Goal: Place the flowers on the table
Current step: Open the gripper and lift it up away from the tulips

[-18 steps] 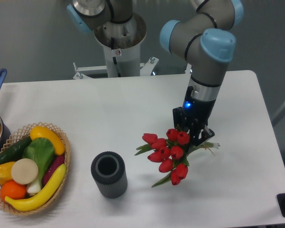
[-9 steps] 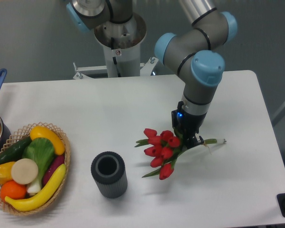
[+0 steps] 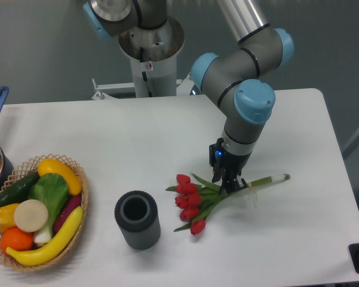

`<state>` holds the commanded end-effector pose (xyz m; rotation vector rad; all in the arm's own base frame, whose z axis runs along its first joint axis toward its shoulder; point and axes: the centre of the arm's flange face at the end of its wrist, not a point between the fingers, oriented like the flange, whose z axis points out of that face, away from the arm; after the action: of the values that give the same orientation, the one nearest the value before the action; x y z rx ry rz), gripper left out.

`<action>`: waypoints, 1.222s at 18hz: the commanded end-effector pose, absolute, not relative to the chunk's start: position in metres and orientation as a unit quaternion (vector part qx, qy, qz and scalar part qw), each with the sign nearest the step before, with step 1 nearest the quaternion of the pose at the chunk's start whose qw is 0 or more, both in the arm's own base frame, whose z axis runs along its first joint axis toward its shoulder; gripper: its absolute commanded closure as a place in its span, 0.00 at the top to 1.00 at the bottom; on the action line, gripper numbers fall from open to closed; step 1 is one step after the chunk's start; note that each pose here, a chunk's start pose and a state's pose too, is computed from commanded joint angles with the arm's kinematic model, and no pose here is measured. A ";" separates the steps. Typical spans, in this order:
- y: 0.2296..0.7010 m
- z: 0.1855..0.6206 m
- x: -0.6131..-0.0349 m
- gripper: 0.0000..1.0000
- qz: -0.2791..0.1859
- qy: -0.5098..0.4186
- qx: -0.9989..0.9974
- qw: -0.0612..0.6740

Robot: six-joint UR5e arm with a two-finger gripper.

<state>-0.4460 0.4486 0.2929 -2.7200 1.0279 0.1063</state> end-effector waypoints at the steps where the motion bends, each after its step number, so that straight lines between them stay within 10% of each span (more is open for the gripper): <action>1: 0.451 0.300 -0.449 0.96 0.042 0.351 -0.928 0.119; 11: 0.452 0.450 -0.492 1.00 0.061 0.347 -0.931 0.092; 22: 0.371 0.458 -0.541 1.00 0.061 0.434 -0.895 0.078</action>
<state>-0.5408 0.3712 0.4577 -2.6806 1.3005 0.1830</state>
